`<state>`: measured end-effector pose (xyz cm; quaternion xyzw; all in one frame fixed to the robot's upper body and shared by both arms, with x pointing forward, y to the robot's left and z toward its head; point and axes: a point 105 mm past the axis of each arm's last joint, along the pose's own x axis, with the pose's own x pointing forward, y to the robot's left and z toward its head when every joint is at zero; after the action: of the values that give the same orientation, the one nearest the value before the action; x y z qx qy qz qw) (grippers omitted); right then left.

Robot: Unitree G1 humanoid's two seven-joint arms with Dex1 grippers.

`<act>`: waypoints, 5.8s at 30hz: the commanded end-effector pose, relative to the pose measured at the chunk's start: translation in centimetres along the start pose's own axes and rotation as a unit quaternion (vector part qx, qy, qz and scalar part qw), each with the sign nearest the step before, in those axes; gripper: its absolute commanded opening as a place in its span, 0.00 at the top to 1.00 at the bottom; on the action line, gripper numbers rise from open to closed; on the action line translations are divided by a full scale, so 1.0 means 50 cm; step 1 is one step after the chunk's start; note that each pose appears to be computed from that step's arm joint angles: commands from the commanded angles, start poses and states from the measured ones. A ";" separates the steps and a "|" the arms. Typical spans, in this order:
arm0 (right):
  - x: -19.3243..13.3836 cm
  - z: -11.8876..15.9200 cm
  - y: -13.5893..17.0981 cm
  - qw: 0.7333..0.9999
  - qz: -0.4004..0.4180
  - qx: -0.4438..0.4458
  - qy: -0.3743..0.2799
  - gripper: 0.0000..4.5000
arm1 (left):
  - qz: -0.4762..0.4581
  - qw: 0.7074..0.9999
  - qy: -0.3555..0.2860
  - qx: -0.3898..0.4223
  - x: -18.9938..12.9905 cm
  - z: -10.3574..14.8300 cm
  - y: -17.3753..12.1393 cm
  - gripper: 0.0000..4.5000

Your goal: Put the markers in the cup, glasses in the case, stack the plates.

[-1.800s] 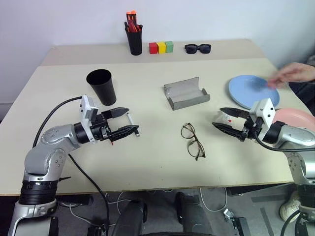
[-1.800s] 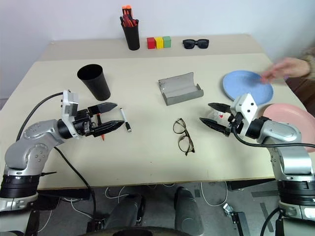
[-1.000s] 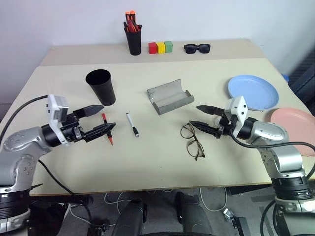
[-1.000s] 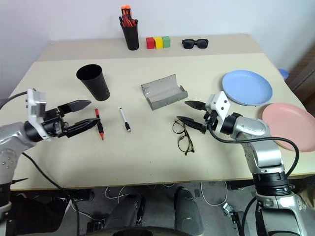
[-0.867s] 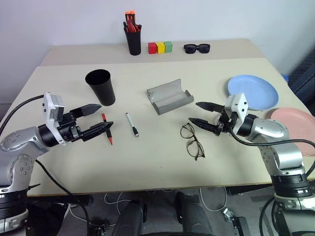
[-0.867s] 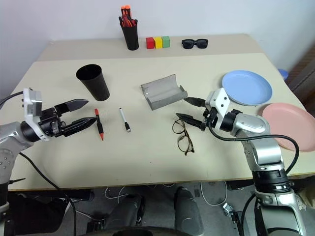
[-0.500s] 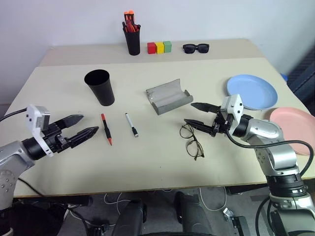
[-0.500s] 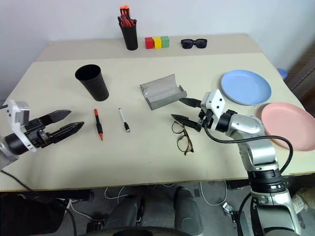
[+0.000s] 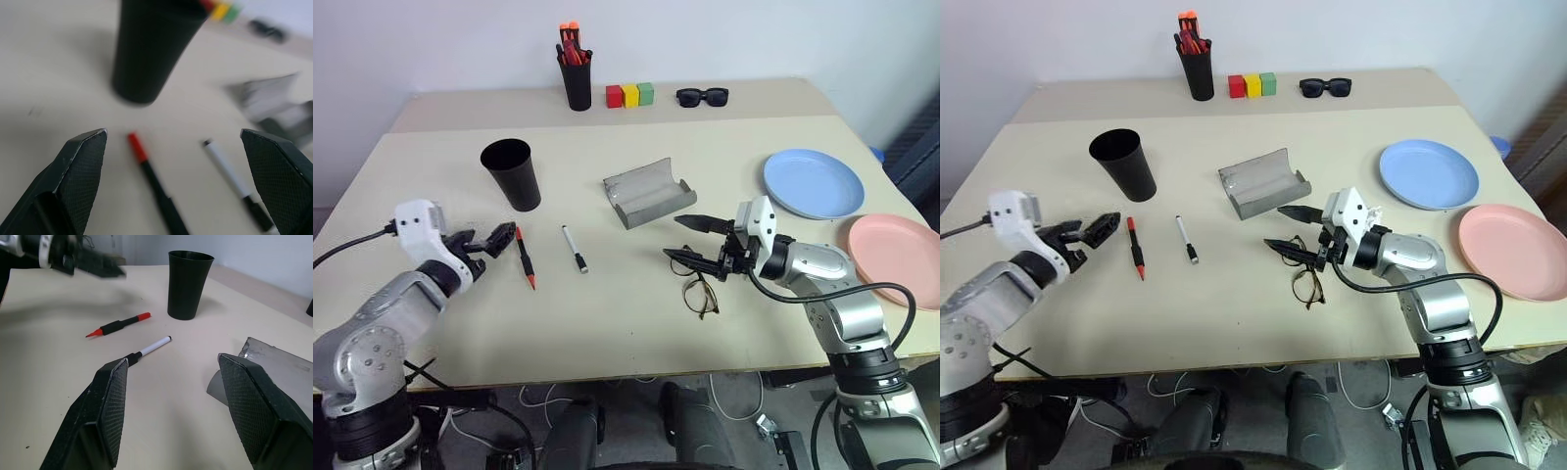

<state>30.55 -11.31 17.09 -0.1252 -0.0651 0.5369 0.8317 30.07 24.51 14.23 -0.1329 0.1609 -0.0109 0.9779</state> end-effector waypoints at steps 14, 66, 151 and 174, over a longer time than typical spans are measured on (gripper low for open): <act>0.001 0.034 0.001 0.999 -0.012 -0.023 -0.025 0.34 | 0.030 0.990 0.127 -0.050 0.029 -0.071 -0.061 0.00; -0.005 0.034 -0.047 0.998 -0.045 0.036 -0.030 0.02 | -0.152 0.923 -0.271 0.225 0.019 0.198 -0.170 1.00; -0.007 0.030 -0.038 0.997 -0.060 0.044 -0.036 0.00 | -0.001 0.978 0.205 0.032 0.118 -0.101 -0.239 0.01; 0.002 0.035 -0.039 0.997 -0.062 0.031 -0.037 0.00 | -0.001 0.973 0.229 0.020 0.130 -0.113 -0.247 0.99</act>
<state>32.17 -12.25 17.77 -0.0626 -0.0532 0.4863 0.8699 34.98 11.64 11.01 -0.1099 0.3618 -0.0275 0.9254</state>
